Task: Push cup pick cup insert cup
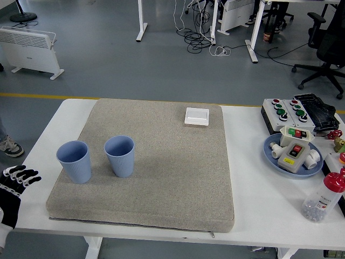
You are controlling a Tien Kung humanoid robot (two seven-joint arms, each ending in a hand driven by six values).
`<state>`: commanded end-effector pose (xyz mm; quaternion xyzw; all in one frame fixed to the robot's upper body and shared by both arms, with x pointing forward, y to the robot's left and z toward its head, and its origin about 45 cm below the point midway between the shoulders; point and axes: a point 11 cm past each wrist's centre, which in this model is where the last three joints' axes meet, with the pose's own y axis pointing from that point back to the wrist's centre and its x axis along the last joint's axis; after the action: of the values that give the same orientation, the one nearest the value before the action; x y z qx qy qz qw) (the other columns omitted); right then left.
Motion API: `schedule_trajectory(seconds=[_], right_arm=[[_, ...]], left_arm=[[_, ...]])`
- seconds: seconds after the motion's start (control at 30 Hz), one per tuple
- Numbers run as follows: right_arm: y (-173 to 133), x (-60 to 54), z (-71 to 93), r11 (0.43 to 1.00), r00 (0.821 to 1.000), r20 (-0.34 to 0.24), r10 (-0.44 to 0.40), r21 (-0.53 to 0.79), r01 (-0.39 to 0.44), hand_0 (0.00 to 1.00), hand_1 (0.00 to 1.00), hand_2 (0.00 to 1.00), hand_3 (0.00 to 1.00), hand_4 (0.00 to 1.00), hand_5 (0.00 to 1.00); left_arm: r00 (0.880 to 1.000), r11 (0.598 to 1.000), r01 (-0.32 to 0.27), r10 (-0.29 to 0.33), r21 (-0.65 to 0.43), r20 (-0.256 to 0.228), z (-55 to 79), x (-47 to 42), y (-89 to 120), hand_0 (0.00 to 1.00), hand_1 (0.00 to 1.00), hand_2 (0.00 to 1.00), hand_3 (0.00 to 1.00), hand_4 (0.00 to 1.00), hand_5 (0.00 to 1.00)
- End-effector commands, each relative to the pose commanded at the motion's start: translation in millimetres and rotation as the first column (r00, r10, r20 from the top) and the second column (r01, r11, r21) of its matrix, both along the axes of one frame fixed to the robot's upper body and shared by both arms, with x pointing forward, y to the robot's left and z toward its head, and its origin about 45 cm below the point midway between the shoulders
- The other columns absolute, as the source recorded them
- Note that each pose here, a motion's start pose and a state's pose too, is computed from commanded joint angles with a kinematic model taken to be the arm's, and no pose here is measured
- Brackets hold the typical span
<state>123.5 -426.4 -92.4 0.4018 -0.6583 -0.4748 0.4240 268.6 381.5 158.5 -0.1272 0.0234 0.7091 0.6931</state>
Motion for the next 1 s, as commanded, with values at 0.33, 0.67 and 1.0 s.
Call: schedule_trajectory(seconds=[0.33,0.67,1.0], right_arm=[[0,-0.6,-0.2,1.0,1.0,0.0,-0.002,0.001,0.002,0.77,0.71,0.711,0.613,0.266,0.56],[1,-3.5,-1.3,1.0,1.0,-0.005,-0.005,0.003,0.005,0.77,0.711,0.71,0.613,0.265,0.557],[2,-8.4,-3.0,1.0,1.0,-0.015,-0.005,0.005,0.005,0.771,0.71,0.709,0.613,0.265,0.56]], left_arm=[[0.991,0.986,0.119,-0.11,0.115,-0.077,-16.9,8.4,-24,0.628,0.584,0.525,0.497,0.612,0.998],[0.979,0.968,0.176,-0.153,0.177,-0.138,-23.9,25.3,-32,0.674,0.609,0.532,0.504,0.614,0.998],[0.974,0.956,0.197,-0.165,0.217,-0.157,-23.2,38.0,-32,0.684,0.609,0.533,0.506,0.612,0.998]])
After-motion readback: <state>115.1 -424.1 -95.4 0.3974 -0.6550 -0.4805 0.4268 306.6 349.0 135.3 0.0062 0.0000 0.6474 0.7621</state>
